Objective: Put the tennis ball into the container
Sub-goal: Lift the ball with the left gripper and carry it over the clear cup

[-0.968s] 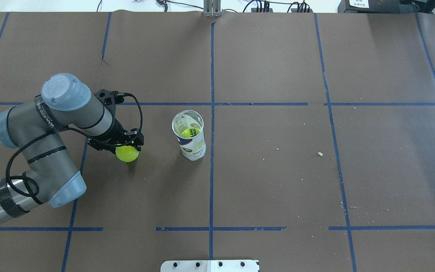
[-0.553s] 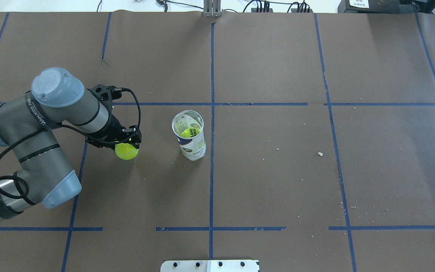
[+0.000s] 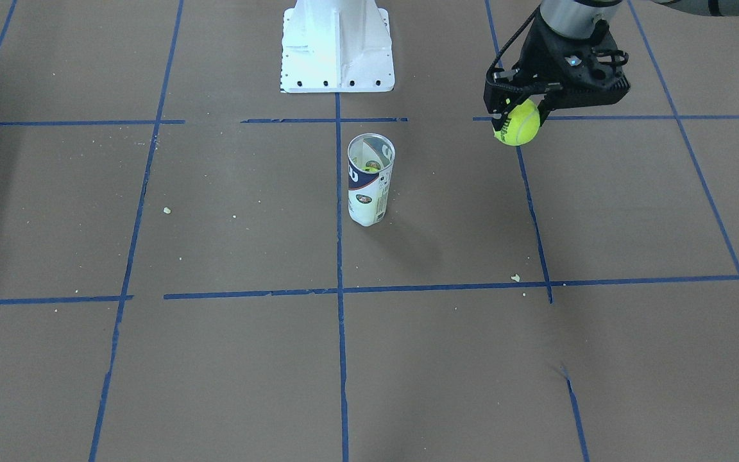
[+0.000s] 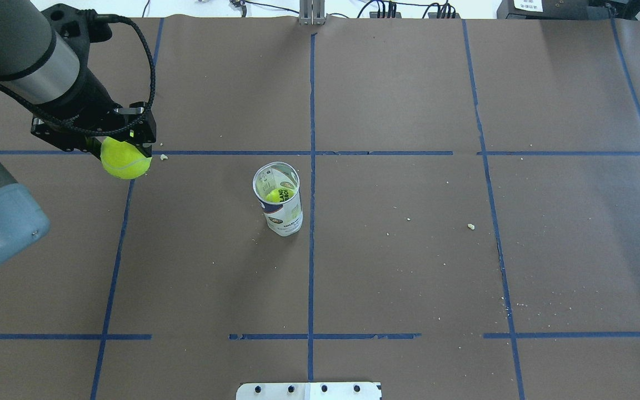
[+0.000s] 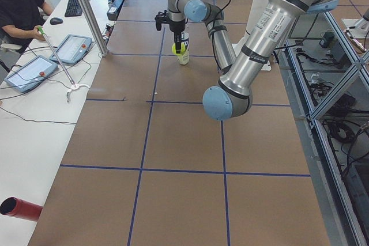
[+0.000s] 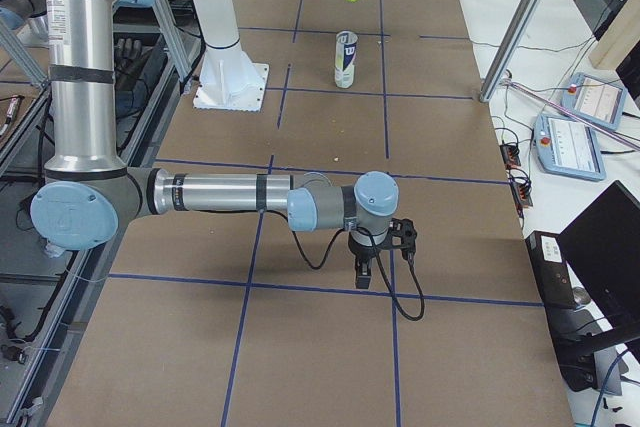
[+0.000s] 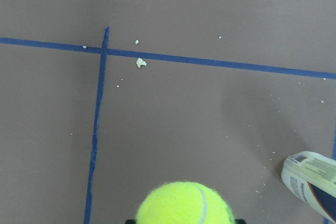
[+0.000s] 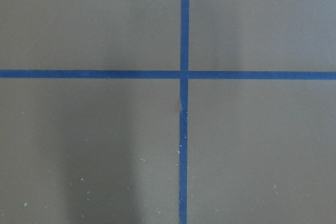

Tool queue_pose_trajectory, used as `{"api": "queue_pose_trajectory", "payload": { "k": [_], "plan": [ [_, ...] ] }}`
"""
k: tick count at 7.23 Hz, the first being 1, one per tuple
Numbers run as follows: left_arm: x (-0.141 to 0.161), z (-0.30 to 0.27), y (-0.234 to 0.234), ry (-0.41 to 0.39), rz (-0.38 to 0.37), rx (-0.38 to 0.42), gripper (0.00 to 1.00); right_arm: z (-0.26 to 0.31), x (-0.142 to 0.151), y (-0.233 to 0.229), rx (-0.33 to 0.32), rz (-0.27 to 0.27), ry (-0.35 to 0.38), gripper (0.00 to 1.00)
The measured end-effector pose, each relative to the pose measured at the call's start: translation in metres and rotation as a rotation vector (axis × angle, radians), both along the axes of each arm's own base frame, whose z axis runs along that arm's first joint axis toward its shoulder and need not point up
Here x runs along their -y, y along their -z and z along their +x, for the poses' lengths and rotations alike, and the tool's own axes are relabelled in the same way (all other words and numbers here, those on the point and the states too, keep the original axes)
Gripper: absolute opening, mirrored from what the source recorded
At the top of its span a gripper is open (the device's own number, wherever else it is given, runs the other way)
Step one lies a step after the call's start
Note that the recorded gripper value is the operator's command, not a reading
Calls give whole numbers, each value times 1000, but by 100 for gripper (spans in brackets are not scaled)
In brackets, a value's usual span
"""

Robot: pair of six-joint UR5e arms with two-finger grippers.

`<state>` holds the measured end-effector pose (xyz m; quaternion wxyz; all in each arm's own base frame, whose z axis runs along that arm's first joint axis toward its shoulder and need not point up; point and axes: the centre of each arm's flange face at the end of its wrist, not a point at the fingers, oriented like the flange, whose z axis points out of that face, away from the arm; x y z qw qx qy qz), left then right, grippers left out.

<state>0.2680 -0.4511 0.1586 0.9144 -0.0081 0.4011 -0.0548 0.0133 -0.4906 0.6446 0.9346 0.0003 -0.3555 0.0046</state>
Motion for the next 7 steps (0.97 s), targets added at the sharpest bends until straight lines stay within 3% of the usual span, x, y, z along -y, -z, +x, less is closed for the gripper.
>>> {"api": "queue_pose_trajectory", "payload": {
  "k": [4, 7],
  "plan": [
    [25, 74, 68, -24, -105, -112, 0, 0, 0, 0, 0, 0, 0, 100],
    [23, 132, 75, -35, -132, -160, 0, 0, 0, 0, 0, 0, 0, 100]
  ]
}}
